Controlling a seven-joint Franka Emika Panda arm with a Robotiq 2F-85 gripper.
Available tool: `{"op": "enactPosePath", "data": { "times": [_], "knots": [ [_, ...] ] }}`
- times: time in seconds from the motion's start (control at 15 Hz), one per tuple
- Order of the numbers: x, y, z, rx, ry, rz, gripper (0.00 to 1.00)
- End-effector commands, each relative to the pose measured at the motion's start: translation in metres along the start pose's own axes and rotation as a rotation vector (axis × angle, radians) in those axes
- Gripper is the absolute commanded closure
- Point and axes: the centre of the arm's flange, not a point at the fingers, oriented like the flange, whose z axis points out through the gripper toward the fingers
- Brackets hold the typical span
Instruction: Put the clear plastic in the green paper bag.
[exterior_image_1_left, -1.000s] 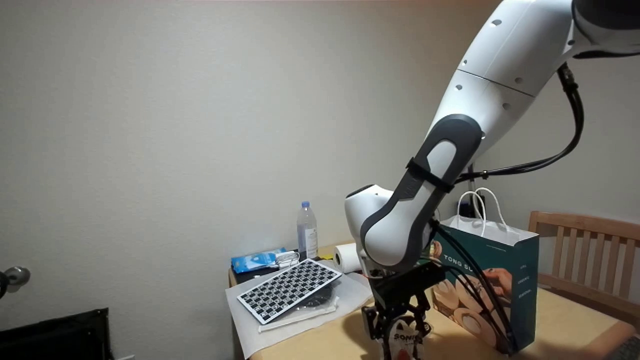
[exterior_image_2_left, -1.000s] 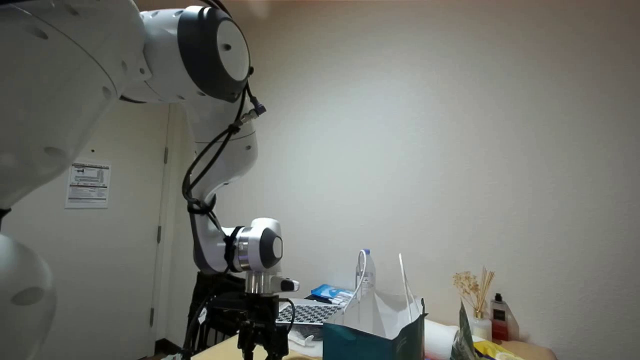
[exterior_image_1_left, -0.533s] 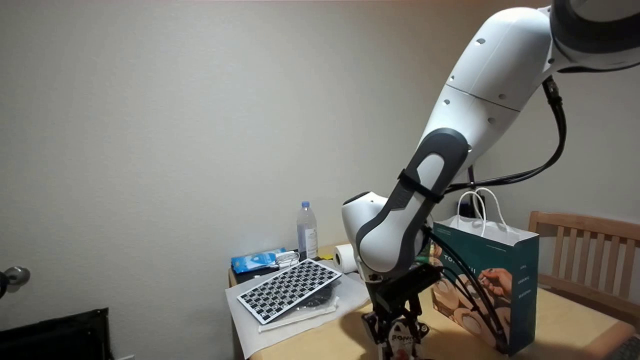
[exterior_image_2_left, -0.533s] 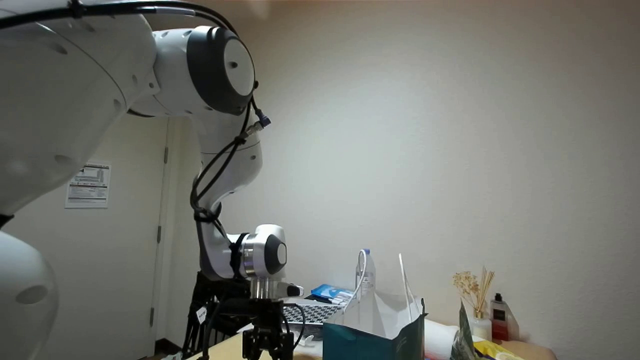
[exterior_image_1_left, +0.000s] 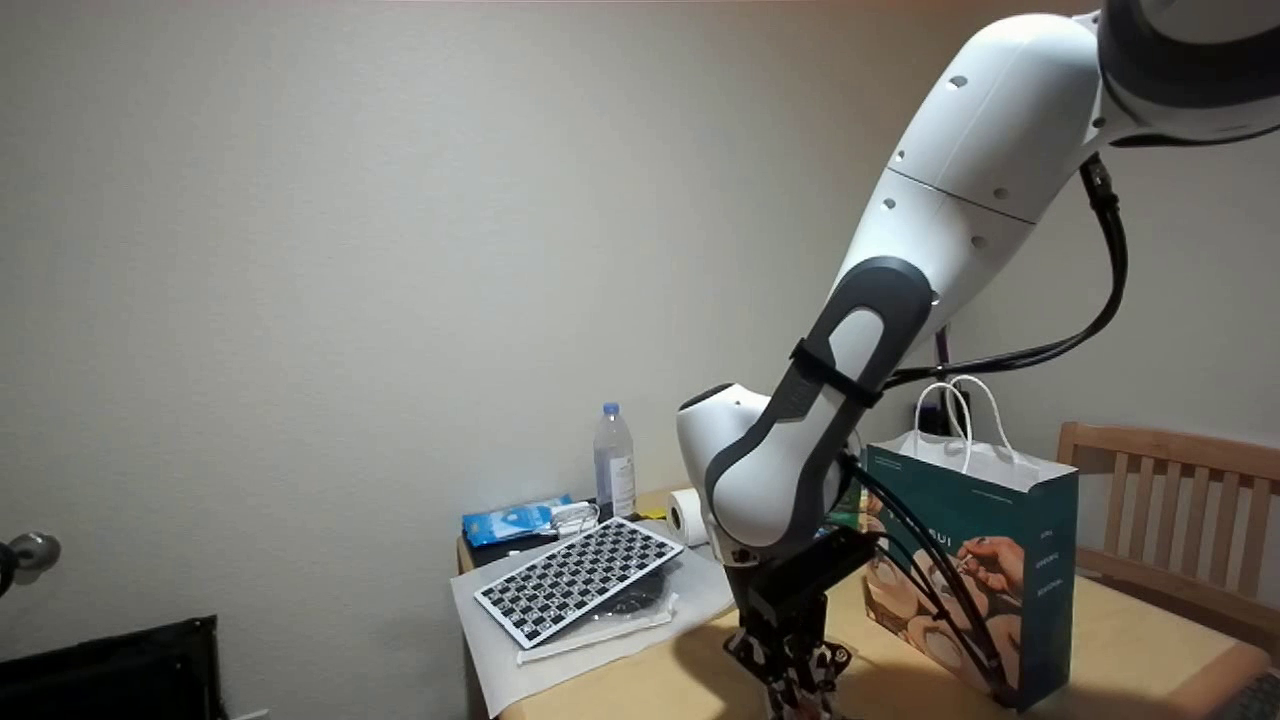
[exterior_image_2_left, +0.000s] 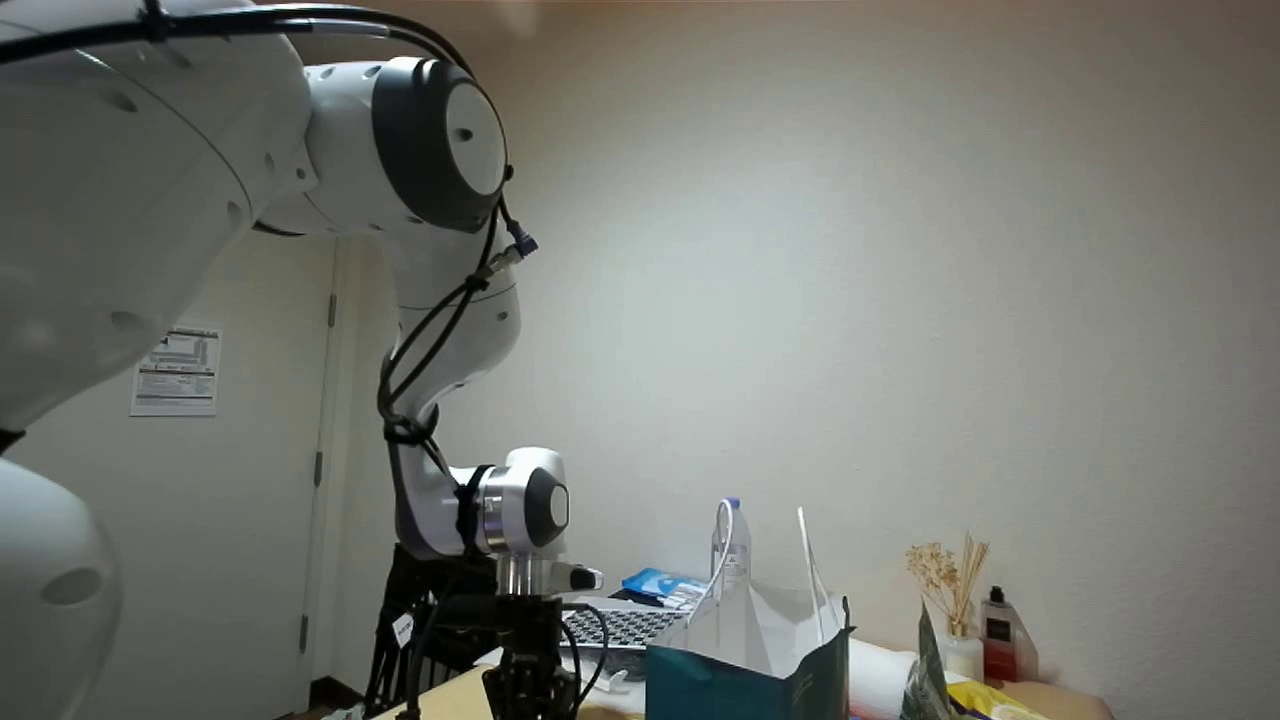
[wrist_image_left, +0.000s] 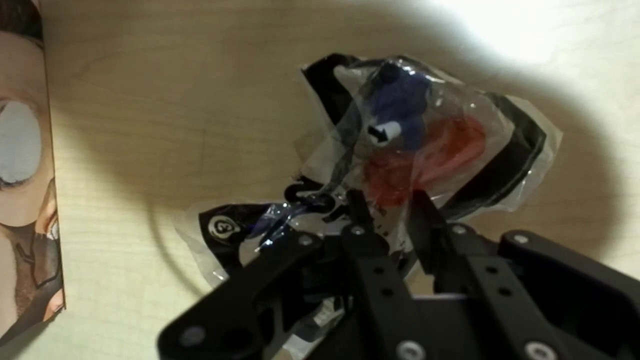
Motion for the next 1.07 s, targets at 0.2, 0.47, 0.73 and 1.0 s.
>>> {"op": "enactPosePath", "data": {
  "times": [0.2,0.47,0.73,1.0],
  "knots": [
    [0.000,0.004,-0.004,0.030,-0.014,-0.014,1.00],
    [-0.010,0.008,-0.026,-0.002,0.011,0.053,1.00],
    [-0.042,0.024,-0.098,-0.034,0.099,0.147,1.00],
    [-0.074,0.040,-0.176,-0.057,0.224,0.316,1.00]
  ]
}}
